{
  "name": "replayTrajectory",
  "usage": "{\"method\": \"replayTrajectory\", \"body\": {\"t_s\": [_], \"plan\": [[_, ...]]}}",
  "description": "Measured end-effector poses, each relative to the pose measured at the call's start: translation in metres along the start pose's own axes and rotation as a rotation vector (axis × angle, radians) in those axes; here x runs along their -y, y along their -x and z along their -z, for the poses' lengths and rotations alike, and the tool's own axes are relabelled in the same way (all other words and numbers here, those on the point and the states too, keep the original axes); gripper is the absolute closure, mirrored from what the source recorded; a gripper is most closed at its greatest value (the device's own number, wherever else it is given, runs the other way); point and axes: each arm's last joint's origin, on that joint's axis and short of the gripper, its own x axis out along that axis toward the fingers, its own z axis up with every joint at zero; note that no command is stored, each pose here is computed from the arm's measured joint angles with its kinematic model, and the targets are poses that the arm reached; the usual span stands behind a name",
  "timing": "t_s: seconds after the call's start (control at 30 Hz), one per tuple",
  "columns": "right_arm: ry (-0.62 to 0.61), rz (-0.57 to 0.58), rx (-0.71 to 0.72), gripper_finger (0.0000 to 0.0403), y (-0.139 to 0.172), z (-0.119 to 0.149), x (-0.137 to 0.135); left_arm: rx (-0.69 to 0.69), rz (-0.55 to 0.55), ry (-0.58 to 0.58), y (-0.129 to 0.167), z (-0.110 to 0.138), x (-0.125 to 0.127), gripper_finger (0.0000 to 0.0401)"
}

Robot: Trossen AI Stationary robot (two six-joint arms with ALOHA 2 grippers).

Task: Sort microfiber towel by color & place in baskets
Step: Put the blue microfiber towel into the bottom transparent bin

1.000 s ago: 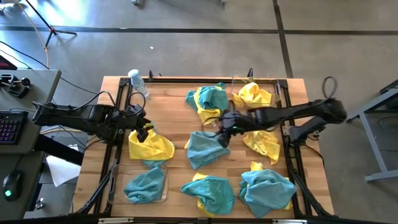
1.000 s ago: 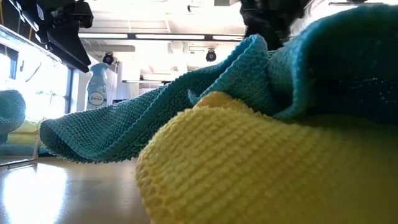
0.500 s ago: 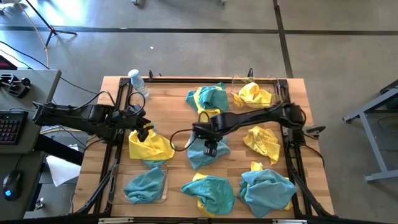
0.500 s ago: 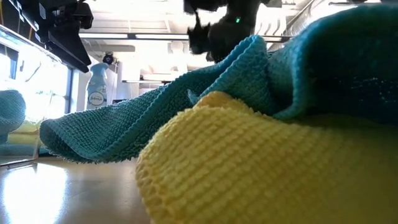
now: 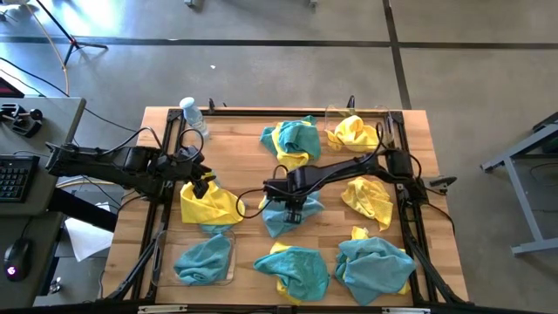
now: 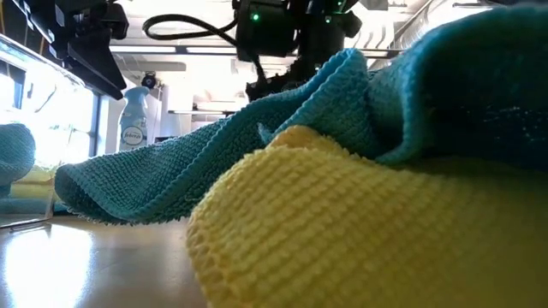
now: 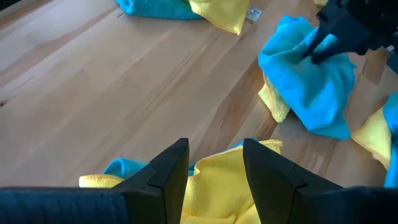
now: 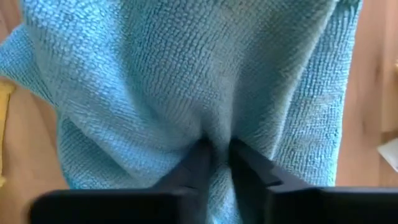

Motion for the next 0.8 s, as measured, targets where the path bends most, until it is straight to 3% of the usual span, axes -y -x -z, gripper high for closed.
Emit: {"method": "replayTrajectory", "body": {"t_s": [0.07,0.27,0.53,0.67,0.8], "plan": [[-0.001,-0.002,0.009,0.0393,0.009,0.002,-0.002,0.012,0.010,0.005,0.000,-0.001,0.001,0.0259],[-0.041,0.023,0.129,0.0399,0.072,0.019,-0.014,0.059,0.045,0.006,0.000,-0.006,0.005,0.0259],[-0.114,0.172,0.320,0.0400,0.166,0.076,-0.026,0.199,0.153,0.028,0.003,-0.020,0.015,0.0259],[-0.161,0.228,0.379,0.0401,0.189,0.110,-0.027,0.274,0.229,0.019,0.003,-0.032,0.026,0.0259],[-0.220,0.208,0.414,0.0402,0.192,0.146,-0.022,0.304,0.243,-0.012,0.004,-0.051,0.041,0.0259]]}}
